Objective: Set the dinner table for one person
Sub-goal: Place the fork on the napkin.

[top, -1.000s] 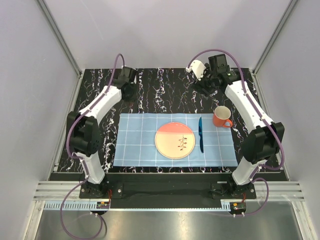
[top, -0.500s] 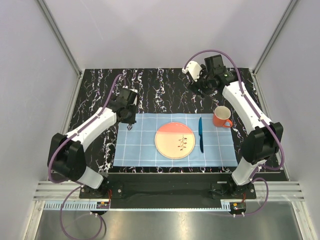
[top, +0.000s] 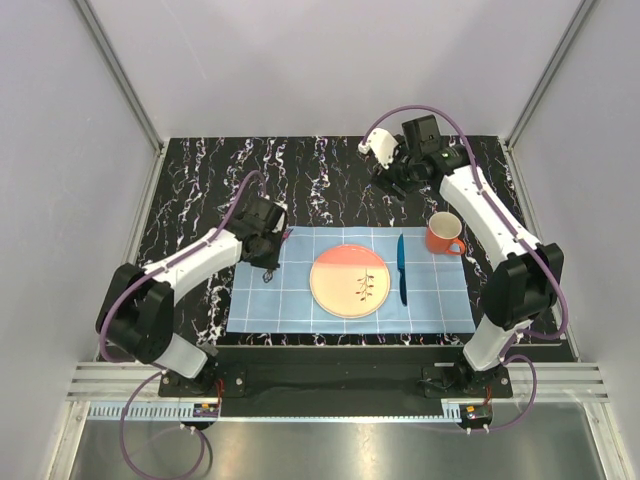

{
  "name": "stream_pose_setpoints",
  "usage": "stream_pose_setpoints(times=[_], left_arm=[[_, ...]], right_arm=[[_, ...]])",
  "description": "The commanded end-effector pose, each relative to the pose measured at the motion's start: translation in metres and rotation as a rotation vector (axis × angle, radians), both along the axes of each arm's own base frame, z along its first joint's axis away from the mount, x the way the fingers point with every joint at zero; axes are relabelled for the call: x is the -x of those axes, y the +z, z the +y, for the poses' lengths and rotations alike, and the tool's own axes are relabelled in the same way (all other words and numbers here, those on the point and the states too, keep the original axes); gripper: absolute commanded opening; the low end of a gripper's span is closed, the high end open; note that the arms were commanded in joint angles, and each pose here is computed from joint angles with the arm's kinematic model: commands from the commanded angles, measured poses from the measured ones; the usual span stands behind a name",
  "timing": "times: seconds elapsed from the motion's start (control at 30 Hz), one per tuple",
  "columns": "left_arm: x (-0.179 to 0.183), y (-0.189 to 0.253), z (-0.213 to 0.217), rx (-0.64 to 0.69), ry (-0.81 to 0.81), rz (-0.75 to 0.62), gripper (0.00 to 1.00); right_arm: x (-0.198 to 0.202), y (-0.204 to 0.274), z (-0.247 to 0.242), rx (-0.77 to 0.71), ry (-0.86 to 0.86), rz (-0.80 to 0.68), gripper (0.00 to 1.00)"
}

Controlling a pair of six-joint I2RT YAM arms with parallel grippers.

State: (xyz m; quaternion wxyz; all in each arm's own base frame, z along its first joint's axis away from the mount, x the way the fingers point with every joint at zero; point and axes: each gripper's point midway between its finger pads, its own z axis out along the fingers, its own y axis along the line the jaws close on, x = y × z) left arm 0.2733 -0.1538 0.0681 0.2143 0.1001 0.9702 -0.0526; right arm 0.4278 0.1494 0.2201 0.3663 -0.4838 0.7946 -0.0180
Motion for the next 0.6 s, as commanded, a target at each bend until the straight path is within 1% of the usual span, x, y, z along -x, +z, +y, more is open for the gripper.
stream_pose_setpoints(times=[0.0,0.3,0.43,0.57], left_arm=[[-0.005,0.003,-0.019,0.071,-0.009,-0.021,0.00],[0.012,-0.010,-0.017,0.080,0.024,0.050,0.00],[0.026,-0.028,-0.015,0.088,0.040,0.099,0.00],[0.027,-0.042,-0.014,0.073,0.059,0.127,0.00]], right_arm=[[0.003,0.029,0.004,-0.030,0.000,-0.086,0.83],[0.003,0.034,0.005,-0.016,0.015,-0.104,0.83],[0.003,0.035,0.006,-0.015,0.023,-0.109,0.83],[0.003,0.034,0.008,-0.009,0.026,-0.108,0.83]])
